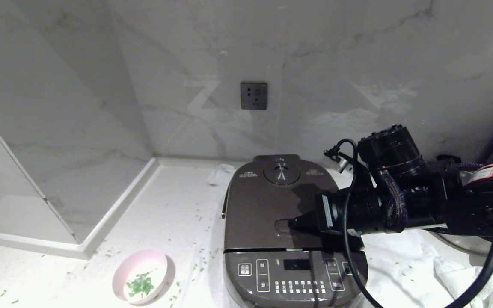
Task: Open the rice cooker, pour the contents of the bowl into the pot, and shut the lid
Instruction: Open the rice cooker
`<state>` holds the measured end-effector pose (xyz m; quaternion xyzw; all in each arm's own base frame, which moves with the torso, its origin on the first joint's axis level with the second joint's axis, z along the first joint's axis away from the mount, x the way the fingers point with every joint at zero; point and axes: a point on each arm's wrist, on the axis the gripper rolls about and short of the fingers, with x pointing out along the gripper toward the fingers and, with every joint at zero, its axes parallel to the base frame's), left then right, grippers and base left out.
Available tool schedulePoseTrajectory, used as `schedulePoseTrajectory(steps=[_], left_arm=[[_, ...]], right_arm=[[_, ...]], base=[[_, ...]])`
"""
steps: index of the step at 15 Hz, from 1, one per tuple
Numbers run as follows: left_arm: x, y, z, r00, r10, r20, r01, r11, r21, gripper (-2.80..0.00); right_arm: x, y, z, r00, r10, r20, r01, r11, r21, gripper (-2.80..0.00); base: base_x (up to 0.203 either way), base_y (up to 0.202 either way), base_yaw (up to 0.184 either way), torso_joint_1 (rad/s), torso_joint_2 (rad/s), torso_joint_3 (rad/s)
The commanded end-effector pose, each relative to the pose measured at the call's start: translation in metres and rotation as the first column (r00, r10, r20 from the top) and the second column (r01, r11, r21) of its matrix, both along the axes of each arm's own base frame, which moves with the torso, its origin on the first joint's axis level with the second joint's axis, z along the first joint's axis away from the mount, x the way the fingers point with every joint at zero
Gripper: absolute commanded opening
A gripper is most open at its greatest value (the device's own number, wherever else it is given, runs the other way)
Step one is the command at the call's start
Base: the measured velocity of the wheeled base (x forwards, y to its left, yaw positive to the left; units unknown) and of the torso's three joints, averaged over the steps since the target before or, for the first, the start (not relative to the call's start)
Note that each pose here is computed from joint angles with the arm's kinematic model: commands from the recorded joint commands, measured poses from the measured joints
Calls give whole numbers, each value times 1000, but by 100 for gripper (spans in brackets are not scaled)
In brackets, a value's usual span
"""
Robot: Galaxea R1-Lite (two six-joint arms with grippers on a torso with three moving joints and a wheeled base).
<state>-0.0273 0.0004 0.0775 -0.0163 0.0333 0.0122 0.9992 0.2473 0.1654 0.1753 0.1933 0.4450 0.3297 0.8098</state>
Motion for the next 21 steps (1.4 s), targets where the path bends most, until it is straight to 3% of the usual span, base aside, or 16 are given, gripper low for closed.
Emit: schedulePoseTrajectory(steps=[1,3,7,9,14,17,21], left_arm=[[0,0,0,1000,1,1,-1,1000,0,-280],[0,0,0,1000,1,1,-1,1000,0,-280],[0,0,0,1000,1,1,-1,1000,0,-280],[0,0,0,1000,1,1,-1,1000,0,-280],[0,0,0,1000,1,1,-1,1000,0,-280],[0,0,0,1000,1,1,-1,1000,0,-280],[0,0,0,1000,1,1,-1,1000,0,-280]], right_arm=[[-7,-6,42,991,-14,132,5,998,69,-280],[-14,-11,72,969,-26,245,9,997,71,-280],[-22,-19,97,912,-53,407,51,999,15,-280],[-30,-26,109,842,-67,535,107,993,-43,-280],[-64,-55,144,662,-164,731,294,954,-53,-280],[-79,-83,156,552,-216,805,457,886,-75,-280],[-97,-129,164,420,-213,882,659,739,-136,-280]], base=[[0,0,0,0,0,0],[0,0,0,0,0,0],[0,0,0,0,0,0],[0,0,0,0,0,0],[0,0,0,0,0,0],[0,0,0,0,0,0],[0,0,0,0,0,0]])
